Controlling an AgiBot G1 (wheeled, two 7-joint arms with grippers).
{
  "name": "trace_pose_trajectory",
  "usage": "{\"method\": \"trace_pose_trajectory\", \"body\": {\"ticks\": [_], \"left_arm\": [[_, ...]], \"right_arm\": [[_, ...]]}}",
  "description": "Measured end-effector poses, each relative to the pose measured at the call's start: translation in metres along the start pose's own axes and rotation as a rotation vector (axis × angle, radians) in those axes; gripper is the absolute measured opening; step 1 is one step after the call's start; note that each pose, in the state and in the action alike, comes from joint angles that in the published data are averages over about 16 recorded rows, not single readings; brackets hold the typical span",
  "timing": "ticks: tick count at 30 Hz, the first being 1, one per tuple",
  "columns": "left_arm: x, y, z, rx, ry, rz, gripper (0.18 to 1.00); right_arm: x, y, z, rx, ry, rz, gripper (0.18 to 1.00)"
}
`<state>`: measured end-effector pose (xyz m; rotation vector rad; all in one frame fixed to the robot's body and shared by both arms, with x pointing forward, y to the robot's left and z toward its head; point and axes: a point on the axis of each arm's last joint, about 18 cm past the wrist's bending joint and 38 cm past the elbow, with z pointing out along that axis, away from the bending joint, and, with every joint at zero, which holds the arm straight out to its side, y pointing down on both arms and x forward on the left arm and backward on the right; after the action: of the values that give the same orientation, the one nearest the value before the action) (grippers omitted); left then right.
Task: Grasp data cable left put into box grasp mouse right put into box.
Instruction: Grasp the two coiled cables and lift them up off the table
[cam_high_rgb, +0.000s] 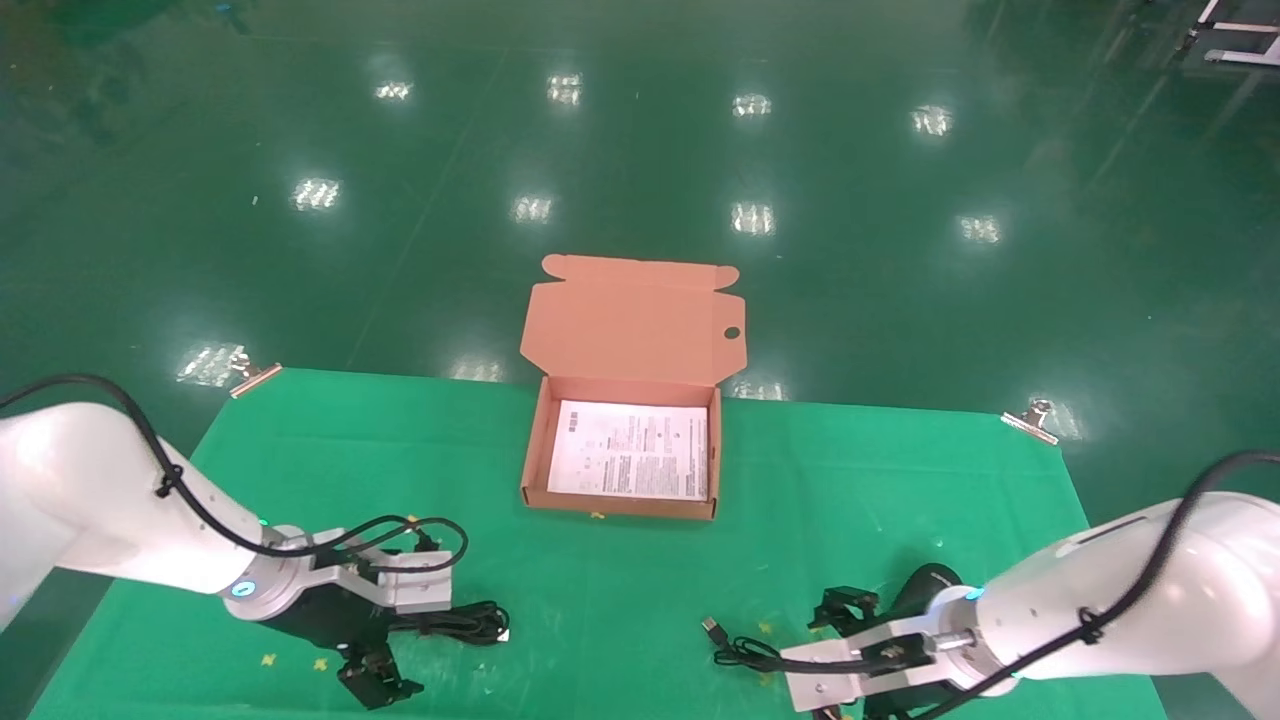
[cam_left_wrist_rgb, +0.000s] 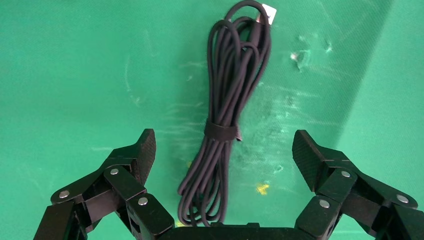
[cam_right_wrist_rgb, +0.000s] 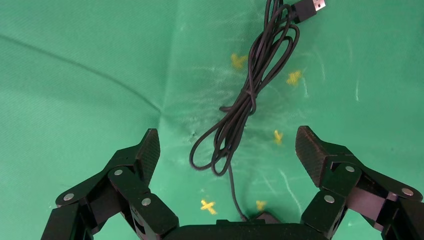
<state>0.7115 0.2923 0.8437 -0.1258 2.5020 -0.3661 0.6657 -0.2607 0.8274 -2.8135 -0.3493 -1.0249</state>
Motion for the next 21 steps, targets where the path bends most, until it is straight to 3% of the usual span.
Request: {"method": "trace_pose_trajectory", "body": {"ticks": [21], "left_arm": [[-0.011, 0.005, 0.004, -0.027, -0.026, 0.0, 1.0]], "right_arm": [[0.01, 0.002, 0.023, -0.025, 0.04, 0.02, 0.997]]}}
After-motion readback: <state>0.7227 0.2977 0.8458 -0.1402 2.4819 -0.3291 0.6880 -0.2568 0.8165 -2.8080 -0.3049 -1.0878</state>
